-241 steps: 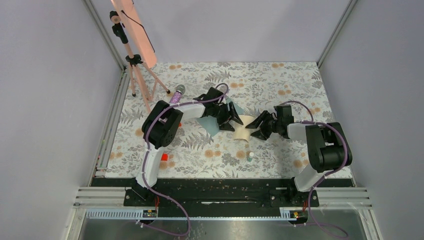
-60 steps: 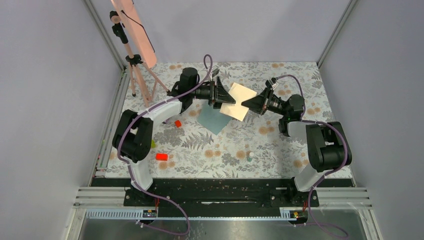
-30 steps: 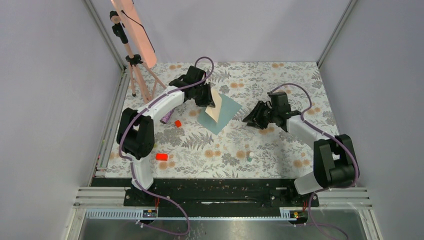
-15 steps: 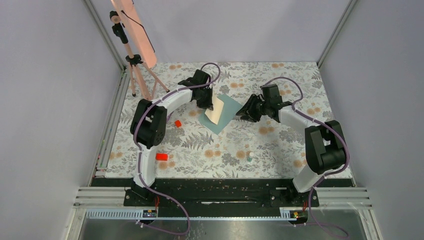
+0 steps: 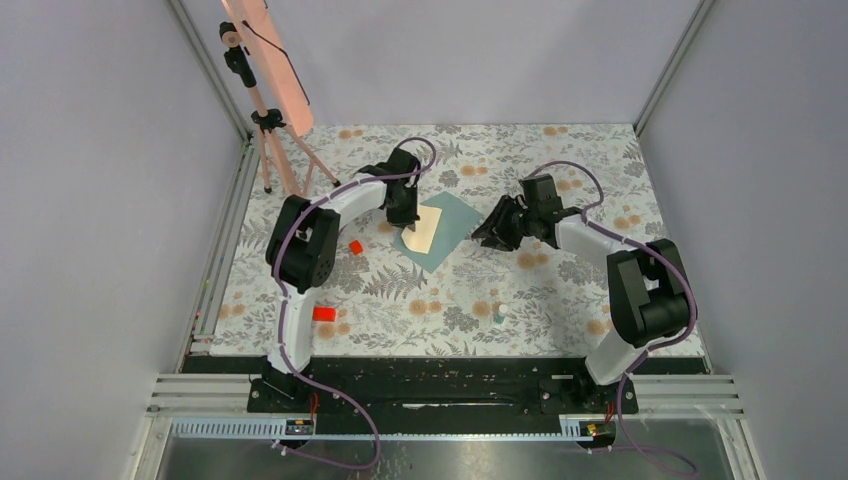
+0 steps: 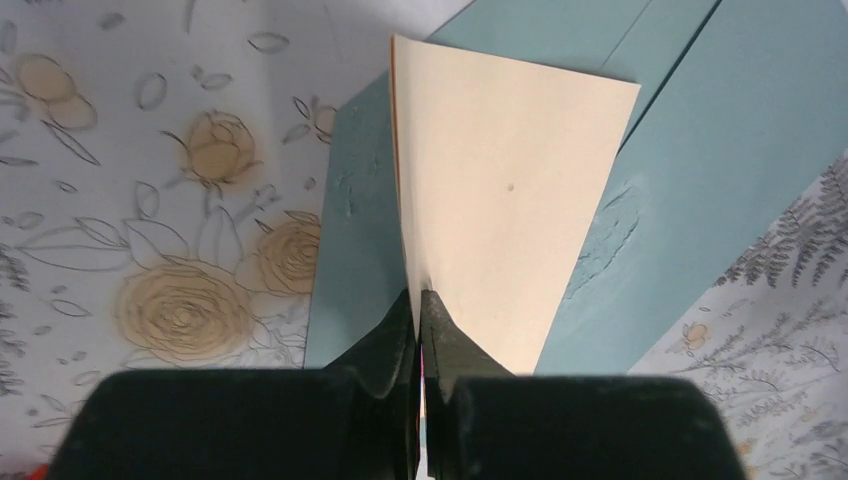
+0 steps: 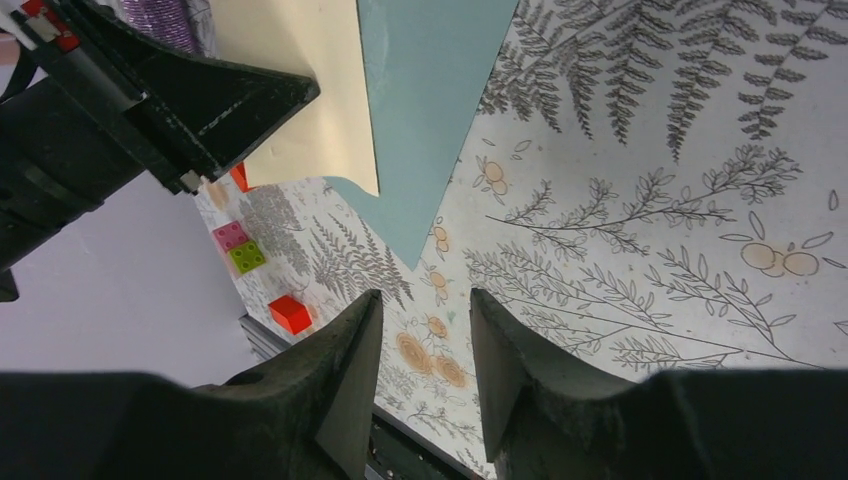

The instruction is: Place the letter into the envelope and seal it

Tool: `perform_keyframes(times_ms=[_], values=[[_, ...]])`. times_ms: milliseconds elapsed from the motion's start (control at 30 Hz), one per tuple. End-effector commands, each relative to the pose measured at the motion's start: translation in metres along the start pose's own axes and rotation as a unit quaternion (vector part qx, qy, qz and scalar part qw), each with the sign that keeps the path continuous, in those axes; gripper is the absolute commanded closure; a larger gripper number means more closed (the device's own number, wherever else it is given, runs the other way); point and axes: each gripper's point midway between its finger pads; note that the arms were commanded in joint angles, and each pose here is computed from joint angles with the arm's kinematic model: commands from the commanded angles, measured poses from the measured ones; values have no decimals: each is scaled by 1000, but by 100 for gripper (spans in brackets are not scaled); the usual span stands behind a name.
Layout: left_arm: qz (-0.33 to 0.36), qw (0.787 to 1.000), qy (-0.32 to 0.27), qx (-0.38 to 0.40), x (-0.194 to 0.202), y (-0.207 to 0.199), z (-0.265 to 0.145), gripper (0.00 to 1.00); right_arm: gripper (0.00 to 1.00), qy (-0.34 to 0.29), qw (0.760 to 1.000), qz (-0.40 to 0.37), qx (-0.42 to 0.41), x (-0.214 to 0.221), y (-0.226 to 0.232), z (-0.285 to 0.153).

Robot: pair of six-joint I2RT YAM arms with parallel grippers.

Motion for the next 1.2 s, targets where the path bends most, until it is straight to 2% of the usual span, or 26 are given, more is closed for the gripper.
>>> perform_keyframes(times_ms=[0,133,300,367,467,633,900,1167], values=[[-54,995,69,57,40,-33,-10,100,54,-4,1000,2,16,5,-9,-2],[-113,979,113,129,60,-74,-9,100,44,-16,998,43,49,-4,-40,-8],[-205,953,111,196,68,-118,-24,100,43,-20,996,52,74,-6,-73,-22],[-219,944,103,226,65,-135,-35,100,43,-18,995,47,88,-3,-80,-26],[-194,949,65,241,45,-145,-53,100,43,-15,995,44,93,2,-86,-27],[-111,977,5,181,14,-128,-64,100,43,-21,993,35,113,1,-94,-30],[-70,982,18,175,11,-124,-53,100,43,-79,986,9,144,-8,-98,-57],[-24,985,-3,169,-6,-123,-57,100,46,-39,988,49,144,9,-111,-39]])
Point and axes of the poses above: each gripper's point midway between its finger pads, its own z axis out along the fingers, its own y axis along the line the jaws close on, x = y × z, and after that the axes turned 6 degrees about z, right-handed
